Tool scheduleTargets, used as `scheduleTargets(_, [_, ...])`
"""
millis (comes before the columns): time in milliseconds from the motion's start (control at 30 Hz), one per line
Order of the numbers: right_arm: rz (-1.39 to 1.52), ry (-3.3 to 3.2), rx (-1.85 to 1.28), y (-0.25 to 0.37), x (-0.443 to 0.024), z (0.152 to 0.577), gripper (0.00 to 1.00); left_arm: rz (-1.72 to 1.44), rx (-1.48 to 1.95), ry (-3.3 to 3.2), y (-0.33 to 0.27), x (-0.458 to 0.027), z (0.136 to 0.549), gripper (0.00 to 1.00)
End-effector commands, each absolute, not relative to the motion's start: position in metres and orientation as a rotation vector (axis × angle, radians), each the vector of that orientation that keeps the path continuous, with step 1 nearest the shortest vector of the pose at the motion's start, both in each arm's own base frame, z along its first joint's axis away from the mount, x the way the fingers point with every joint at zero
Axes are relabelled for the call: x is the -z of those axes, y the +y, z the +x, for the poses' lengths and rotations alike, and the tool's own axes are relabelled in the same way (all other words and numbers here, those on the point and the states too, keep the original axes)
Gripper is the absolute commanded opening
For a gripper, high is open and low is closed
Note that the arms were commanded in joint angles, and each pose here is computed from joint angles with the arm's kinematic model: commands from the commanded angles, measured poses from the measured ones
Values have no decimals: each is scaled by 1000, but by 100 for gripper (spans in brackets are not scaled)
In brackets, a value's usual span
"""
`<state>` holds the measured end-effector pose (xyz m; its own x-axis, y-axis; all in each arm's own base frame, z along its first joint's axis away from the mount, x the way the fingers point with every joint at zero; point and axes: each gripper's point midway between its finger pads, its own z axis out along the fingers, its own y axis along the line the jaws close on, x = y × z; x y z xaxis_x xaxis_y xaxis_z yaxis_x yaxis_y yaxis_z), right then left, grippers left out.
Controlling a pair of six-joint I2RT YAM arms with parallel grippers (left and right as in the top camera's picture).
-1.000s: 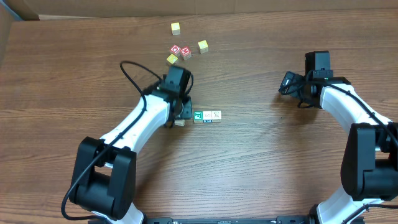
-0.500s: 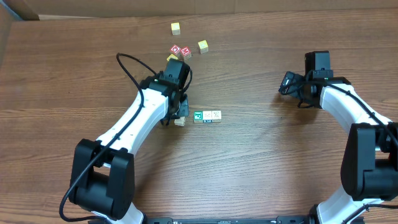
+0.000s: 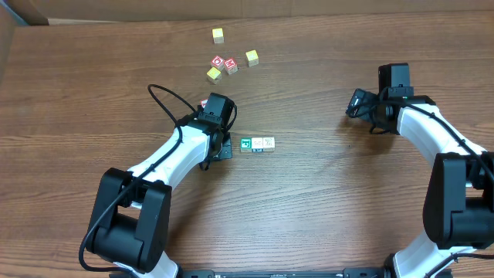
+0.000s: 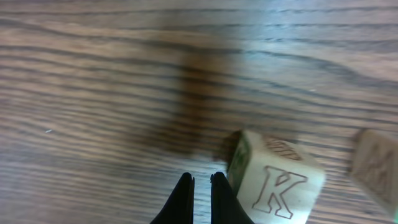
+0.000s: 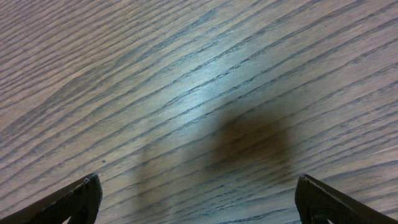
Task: Flip 5 blocks
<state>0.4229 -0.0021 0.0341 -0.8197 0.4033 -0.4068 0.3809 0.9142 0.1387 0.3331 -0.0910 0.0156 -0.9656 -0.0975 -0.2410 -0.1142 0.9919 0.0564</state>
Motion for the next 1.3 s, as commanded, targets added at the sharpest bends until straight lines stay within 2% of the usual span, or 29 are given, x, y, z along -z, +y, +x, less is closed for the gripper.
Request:
scheduleTargets(0, [563,2618,-60,-5,-39,430,100,-165,-5,2904,-101,-16,333,4])
scheduleTargets(1267, [563,2618,-60,-5,-39,430,100,-171,139,2841,-119,-21,349,6])
